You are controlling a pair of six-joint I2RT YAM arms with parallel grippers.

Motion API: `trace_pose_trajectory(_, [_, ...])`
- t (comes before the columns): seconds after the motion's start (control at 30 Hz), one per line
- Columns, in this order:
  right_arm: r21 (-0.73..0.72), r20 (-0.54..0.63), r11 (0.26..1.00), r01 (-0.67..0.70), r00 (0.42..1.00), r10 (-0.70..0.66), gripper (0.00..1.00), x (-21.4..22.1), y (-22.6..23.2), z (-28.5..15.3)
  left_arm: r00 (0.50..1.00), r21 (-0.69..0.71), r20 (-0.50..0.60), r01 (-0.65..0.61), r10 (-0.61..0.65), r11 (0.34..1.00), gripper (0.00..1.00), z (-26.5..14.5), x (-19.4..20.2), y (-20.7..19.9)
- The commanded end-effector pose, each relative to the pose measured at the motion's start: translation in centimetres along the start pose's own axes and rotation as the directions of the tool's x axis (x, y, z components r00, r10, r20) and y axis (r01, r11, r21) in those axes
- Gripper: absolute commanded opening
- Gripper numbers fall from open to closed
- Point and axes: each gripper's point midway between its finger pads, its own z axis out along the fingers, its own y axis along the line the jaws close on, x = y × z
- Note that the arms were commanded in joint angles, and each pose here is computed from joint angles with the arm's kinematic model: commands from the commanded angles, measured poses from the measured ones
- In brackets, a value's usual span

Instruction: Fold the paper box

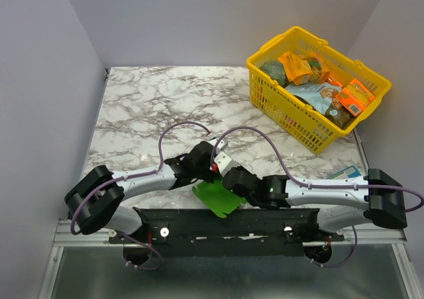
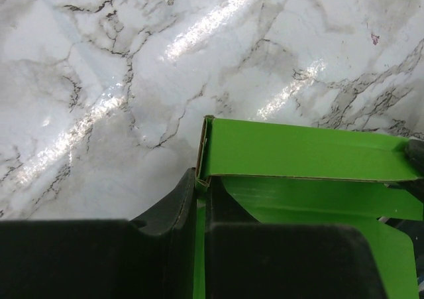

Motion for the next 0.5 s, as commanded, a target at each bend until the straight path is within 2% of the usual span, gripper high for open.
trace_pose_trajectory(0.0, [0.022,0.002,1.000,-0.022,1.000,0.022,0.01,-0.5,-0.2,-0.5,0.997,-0.207,0.055,0.055,-0.045,0.977,0.00,-0.3,-1.2,3.6])
trace_pose_trajectory(0.3, [0.000,0.009,0.999,-0.035,0.999,0.035,0.01,-0.9,0.5,-0.4,0.999,-0.323,0.045,0.019,-0.005,0.946,0.00,-0.1,-1.0,4.3])
trace_pose_trajectory(0.4, [-0.006,0.008,0.999,-0.043,0.999,0.043,0.00,-0.8,0.7,-0.3,0.999,-0.290,0.040,0.013,-0.002,0.957,0.00,0.3,-0.7,3.3])
trace_pose_trajectory(0.47, [-0.001,0.004,0.999,-0.045,0.999,0.045,0.00,-0.6,0.7,-0.2,0.997,-0.234,0.074,0.019,-0.002,0.972,0.00,0.6,-1.3,2.0])
